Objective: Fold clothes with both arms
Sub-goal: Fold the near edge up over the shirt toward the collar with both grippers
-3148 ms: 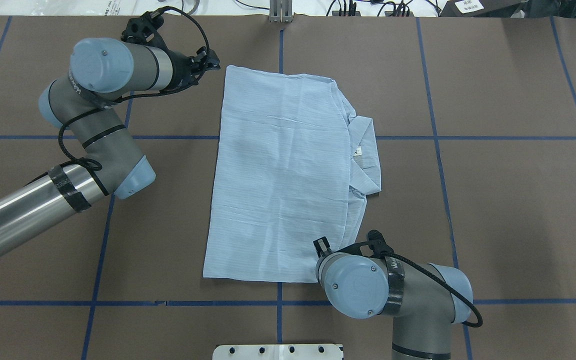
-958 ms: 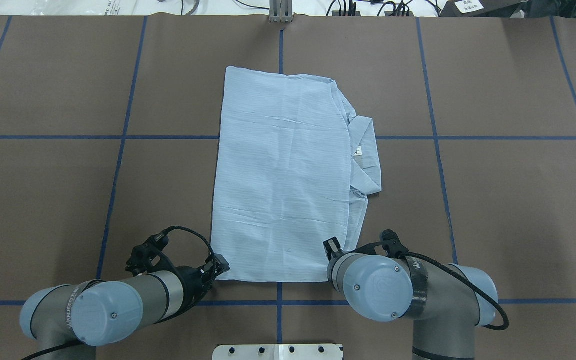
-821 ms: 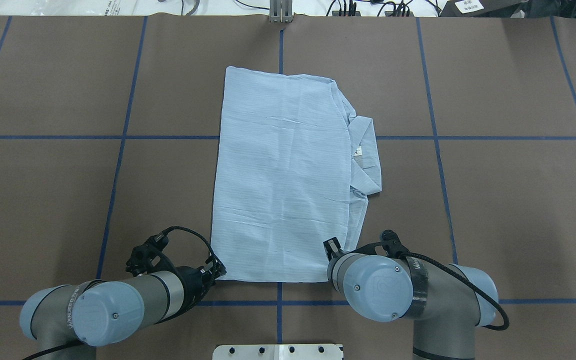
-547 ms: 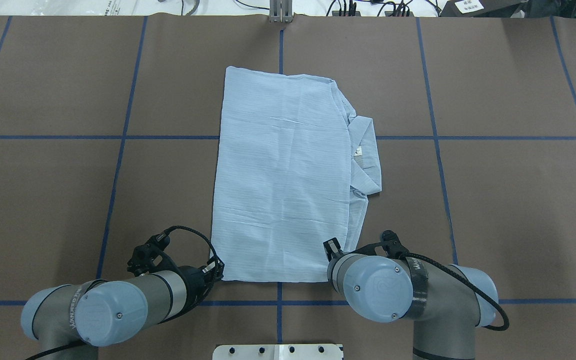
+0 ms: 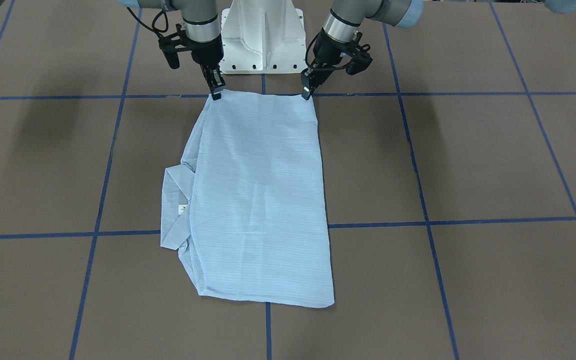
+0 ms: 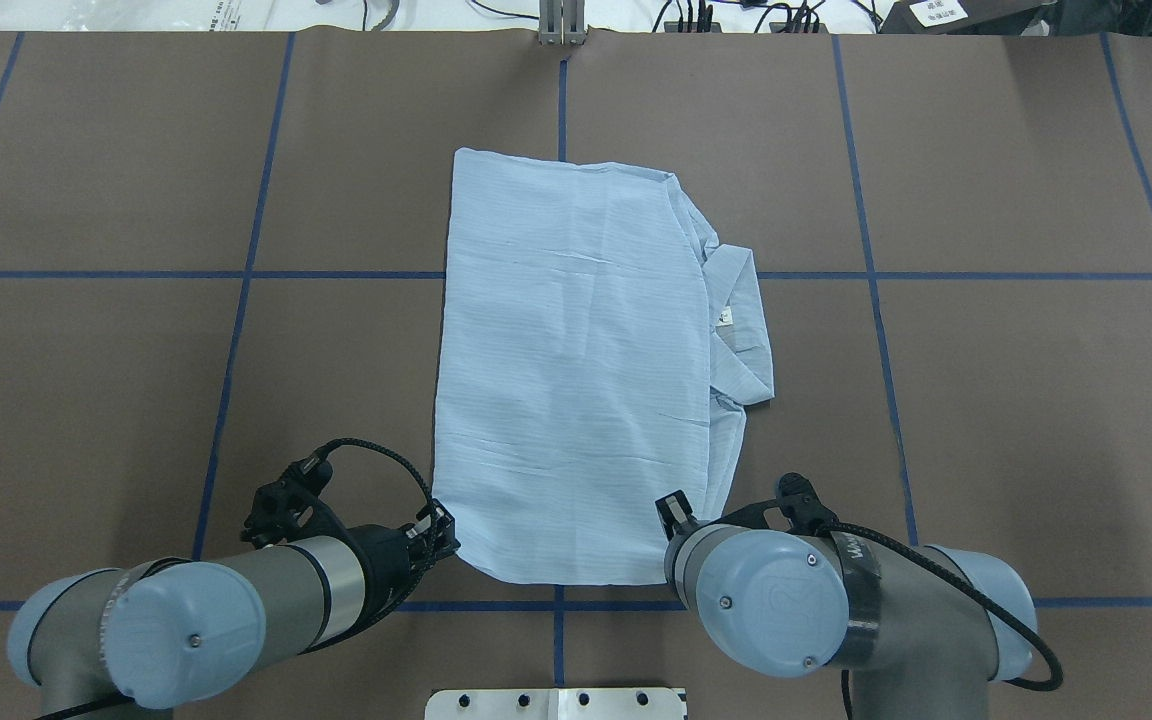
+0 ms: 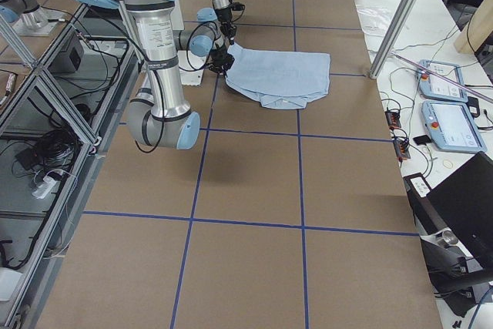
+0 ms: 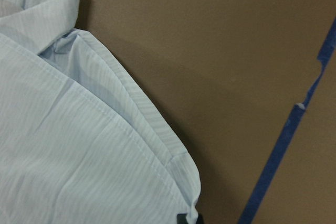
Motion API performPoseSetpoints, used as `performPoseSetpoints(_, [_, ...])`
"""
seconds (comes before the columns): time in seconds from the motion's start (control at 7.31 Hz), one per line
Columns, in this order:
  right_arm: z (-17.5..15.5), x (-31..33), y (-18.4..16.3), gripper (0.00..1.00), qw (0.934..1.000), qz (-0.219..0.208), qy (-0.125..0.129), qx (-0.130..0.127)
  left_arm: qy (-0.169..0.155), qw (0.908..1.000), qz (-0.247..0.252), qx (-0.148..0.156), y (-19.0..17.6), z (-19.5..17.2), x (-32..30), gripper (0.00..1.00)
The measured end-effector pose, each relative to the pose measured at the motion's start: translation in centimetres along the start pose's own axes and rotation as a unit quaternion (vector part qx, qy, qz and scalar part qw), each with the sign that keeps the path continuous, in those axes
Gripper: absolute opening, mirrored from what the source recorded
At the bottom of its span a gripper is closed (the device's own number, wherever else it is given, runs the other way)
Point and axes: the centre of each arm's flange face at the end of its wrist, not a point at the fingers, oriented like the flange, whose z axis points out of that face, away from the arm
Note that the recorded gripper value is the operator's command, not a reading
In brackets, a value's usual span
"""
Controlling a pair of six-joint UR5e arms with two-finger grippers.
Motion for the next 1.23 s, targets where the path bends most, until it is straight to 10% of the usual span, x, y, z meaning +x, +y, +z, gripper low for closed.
performPoseSetpoints(0.55, [-4.5,-4.9,-4.2,0.0,0.9992,0.024,-0.029,0.01,0.06,0.9981,0.001,0.007,-2.4,-6.6,8.9,0.0])
performPoseSetpoints(1.23, [-2.8,-21.5,-10.5,0.0,0.9979,0.031,-0.044,0.036,0.046,0.9924,0.065,0.093,-12.7,0.7,19.6,0.0])
